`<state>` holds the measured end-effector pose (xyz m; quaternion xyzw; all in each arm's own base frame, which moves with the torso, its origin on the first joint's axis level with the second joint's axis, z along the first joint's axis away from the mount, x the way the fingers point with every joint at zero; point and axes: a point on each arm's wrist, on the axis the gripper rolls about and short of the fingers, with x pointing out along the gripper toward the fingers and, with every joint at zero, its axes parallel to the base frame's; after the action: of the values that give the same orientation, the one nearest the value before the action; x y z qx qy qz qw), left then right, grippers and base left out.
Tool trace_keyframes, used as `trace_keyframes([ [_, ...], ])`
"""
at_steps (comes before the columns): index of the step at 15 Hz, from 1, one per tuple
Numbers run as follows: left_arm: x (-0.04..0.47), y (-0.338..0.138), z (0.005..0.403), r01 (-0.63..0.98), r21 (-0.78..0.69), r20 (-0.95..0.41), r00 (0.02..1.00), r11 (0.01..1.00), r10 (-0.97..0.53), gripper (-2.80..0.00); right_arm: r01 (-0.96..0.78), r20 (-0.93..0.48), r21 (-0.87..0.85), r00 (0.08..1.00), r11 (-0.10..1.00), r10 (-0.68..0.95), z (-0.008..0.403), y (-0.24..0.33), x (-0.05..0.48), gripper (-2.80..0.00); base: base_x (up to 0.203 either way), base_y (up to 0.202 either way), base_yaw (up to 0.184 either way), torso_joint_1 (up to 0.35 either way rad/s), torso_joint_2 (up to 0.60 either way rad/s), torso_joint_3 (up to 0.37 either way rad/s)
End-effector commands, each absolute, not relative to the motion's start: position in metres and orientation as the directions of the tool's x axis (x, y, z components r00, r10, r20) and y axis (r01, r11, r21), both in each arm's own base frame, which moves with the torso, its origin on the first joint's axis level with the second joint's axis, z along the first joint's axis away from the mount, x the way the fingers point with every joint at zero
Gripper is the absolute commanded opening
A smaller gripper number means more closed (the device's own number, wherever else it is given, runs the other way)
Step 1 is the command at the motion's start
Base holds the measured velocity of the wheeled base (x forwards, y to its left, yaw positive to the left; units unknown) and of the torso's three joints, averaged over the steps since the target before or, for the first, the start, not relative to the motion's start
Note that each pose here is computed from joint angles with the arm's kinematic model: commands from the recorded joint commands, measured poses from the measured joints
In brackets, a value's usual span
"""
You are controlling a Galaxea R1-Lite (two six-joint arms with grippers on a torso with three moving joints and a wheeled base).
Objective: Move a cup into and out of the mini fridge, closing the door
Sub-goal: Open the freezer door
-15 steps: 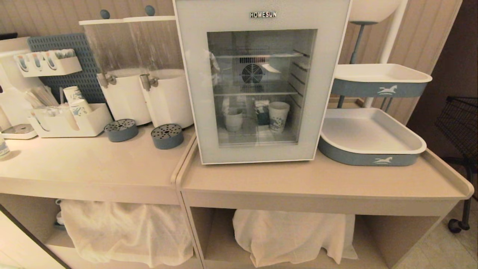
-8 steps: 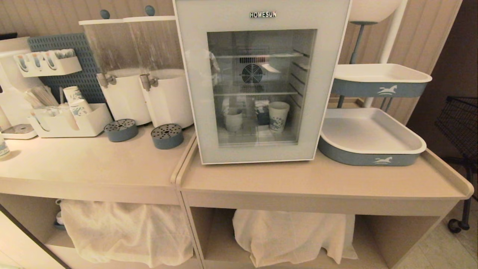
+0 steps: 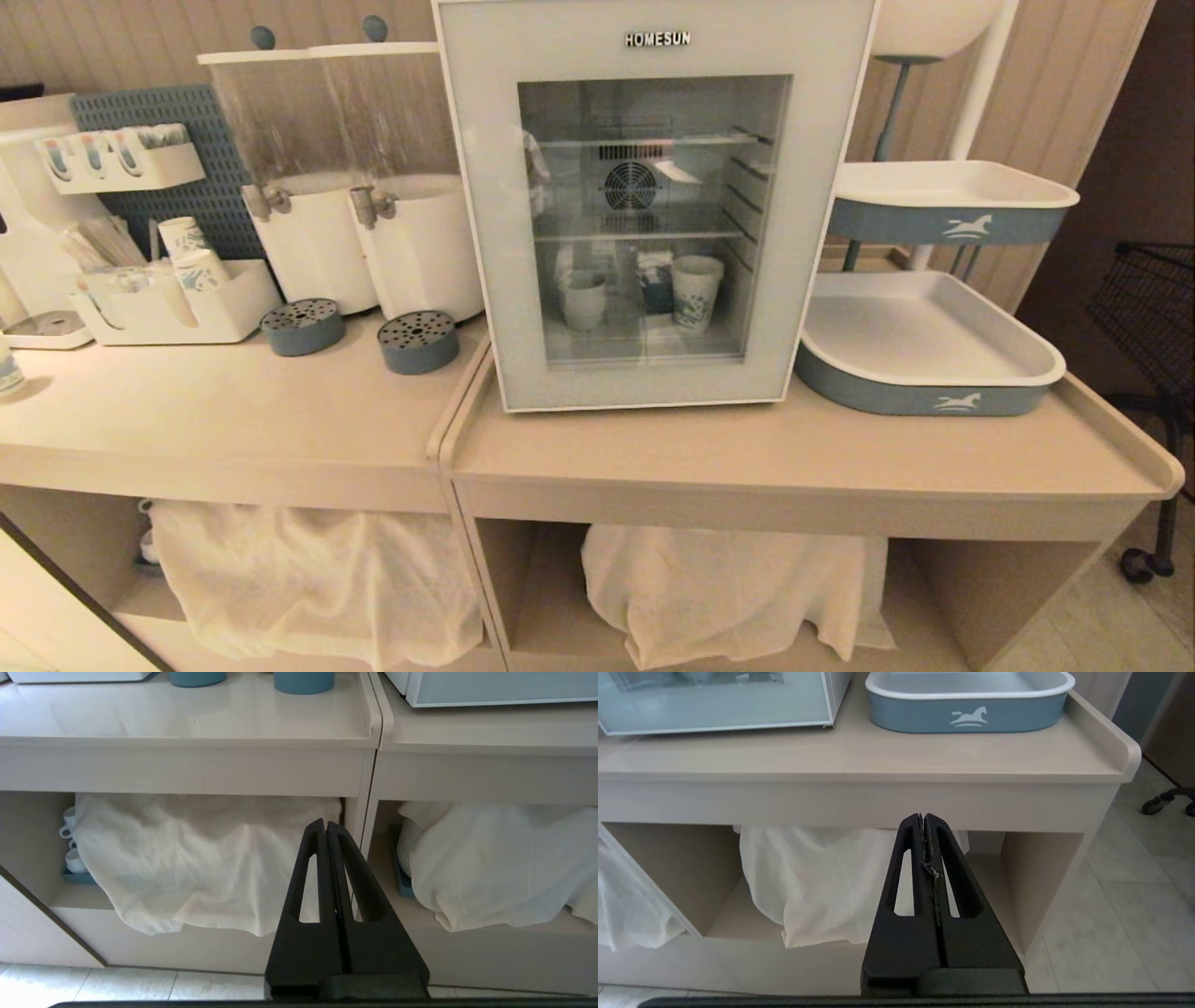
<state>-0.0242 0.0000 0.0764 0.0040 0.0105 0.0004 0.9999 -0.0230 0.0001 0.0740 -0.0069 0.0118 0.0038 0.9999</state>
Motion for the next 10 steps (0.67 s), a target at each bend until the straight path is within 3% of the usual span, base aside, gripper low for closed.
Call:
trace_keyframes([
  [1, -0.0242, -0.0001, 0.0765, 0.000, 0.008, -0.021, 1.000, 1.000, 0.000, -2.80, -0.009, -0.025, -0.014, 1.000, 1.000, 0.008, 0.0740, 0.0001, -0.0229, -2.80, 0.127, 0.000, 0.001, 0.002, -0.01, 0.003],
  [6, -0.0241, 0.0000, 0.0763, -0.001, 0.005, -0.021, 1.000, 1.000, 0.002, -2.80, -0.010, -0.026, -0.015, 1.000, 1.000, 0.009, 0.0737, 0.0001, -0.0228, -2.80, 0.177, 0.000, 0.000, 0.005, 0.00, 0.002],
  [10, -0.0243, 0.0001, 0.0765, -0.005, 0.020, -0.025, 1.000, 1.000, 0.006, -2.80, -0.009, -0.025, -0.015, 1.000, 1.000, 0.008, 0.0739, 0.0001, -0.0229, -2.80, 0.016, 0.000, 0.001, 0.001, 0.00, 0.000],
])
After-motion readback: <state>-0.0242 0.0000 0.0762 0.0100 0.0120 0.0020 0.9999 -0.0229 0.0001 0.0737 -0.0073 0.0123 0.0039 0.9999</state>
